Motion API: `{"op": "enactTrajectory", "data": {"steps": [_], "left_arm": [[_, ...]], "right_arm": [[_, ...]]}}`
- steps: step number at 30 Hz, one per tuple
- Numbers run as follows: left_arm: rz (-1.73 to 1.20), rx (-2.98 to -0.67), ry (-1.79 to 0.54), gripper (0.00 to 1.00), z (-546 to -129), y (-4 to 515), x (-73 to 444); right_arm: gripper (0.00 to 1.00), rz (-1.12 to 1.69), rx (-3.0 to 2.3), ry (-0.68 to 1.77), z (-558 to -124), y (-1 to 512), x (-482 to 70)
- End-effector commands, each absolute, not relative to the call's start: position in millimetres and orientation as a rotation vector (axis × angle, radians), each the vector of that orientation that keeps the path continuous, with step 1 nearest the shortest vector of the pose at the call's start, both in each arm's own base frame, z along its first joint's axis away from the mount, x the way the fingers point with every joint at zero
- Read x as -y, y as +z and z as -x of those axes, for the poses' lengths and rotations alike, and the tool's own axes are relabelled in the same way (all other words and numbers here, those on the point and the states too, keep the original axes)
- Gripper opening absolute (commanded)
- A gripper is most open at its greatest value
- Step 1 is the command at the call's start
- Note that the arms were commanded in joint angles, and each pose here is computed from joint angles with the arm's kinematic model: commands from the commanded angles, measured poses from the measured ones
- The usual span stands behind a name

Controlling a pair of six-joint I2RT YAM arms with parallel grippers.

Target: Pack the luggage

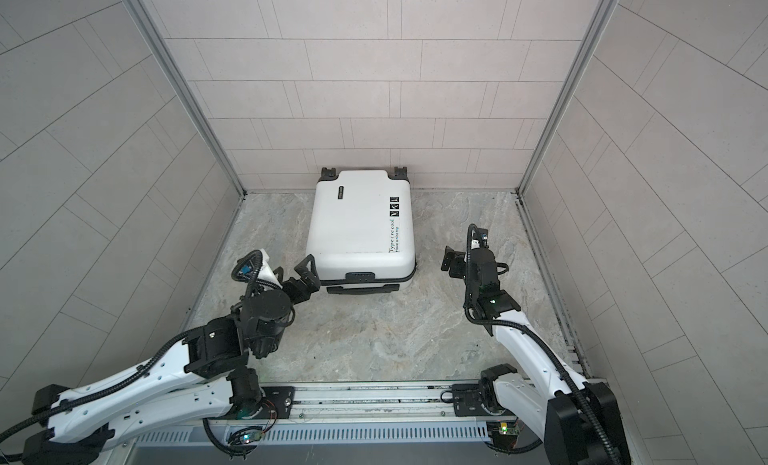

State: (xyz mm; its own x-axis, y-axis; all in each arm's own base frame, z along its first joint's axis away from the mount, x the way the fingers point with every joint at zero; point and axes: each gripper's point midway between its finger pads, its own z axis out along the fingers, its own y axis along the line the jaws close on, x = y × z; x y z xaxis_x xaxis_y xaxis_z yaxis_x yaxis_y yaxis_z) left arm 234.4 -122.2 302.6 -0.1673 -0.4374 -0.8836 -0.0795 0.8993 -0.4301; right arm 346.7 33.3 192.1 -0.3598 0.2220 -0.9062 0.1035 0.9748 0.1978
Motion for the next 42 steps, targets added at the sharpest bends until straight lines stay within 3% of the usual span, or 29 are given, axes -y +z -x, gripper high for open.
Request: {"op": "enactTrajectory", "data": {"steps": [1,7,16,23,33,42], "left_arm": [[0.261,-1.707,-0.048,1.0,-236.1,323.0,100.1],[0.088,-1.763,-0.006,1.0,-248.9,331.1,113.2],[-0.111,-1.566,-0.218,1.0,-234.9,358.2,136.0],[-0.032,-1.571,0.004,1.0,-252.0,351.2,110.0],[0.251,-1.67,0.156,1.0,-308.0,263.6,38.7],[0.372,-1.736,0.368,1.0,-318.8,192.1,-16.6]], "right_arm": [[0.96,-0.324,-1.885,0.057,-345.7,216.5,-15.7],[0.99,-0.418,-1.848,-0.017,-349.9,242.3,0.5],[0.99,-0.425,-1.855,-0.045,-355.9,257.7,2.9],[0.99,-0.406,-1.747,-0.004,-361.8,277.7,-0.2],[1.0,-0.413,-1.791,-0.295,-368.4,241.6,28.5],[1.0,-0.43,-1.88,-0.489,-358.9,173.7,57.5]]}}
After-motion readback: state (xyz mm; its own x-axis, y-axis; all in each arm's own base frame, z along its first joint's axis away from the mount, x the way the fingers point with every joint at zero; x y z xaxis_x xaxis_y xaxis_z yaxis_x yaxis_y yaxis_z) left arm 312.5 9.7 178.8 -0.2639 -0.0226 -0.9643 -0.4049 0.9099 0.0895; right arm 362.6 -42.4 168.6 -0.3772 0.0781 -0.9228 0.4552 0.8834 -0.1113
